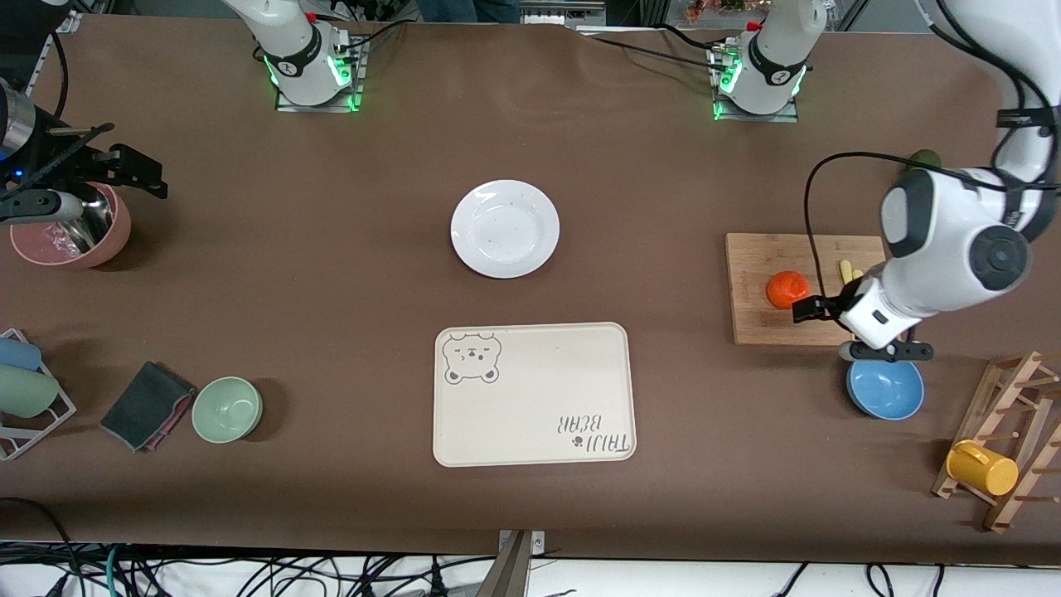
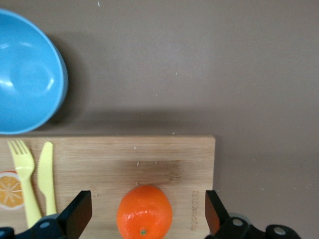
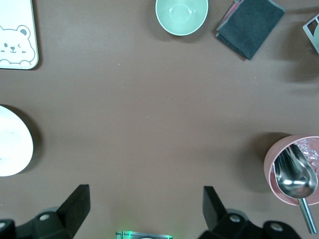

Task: Place orange and plate with both arms
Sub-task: 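Reach the left gripper down to the orange on the cutting board, then close the left gripper on the orange and lift it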

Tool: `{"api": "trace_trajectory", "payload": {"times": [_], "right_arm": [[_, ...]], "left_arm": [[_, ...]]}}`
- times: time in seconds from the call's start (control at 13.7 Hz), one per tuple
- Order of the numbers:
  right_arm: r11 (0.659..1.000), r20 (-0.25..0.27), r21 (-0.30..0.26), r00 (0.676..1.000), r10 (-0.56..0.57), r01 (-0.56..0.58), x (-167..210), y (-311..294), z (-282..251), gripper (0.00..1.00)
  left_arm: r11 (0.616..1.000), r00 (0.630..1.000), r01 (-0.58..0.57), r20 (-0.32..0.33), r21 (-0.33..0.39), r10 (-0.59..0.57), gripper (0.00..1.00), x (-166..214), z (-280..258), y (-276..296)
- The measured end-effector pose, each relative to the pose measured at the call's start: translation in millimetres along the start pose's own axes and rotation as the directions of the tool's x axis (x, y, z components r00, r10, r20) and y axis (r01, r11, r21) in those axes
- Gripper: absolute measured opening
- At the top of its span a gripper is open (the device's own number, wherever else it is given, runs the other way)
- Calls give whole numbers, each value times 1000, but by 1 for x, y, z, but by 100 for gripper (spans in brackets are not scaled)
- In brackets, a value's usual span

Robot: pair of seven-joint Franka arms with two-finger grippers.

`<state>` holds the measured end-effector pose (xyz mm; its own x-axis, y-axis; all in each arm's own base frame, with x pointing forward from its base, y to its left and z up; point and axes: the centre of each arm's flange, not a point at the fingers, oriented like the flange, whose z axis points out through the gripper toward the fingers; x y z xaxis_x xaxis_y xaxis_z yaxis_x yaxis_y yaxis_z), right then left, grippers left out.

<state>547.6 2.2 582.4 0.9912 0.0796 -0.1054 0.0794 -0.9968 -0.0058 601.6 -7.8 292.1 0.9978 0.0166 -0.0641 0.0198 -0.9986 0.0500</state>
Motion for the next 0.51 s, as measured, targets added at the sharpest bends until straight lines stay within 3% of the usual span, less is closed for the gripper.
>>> {"api": "trace_trajectory", "payload": {"times": [0.51], "right_arm": [[1000, 2, 0, 1000, 0, 0, 0, 0, 1, 100]], "left_arm": [[1000, 1000, 12, 12, 8, -12, 100, -51, 64, -8]]}}
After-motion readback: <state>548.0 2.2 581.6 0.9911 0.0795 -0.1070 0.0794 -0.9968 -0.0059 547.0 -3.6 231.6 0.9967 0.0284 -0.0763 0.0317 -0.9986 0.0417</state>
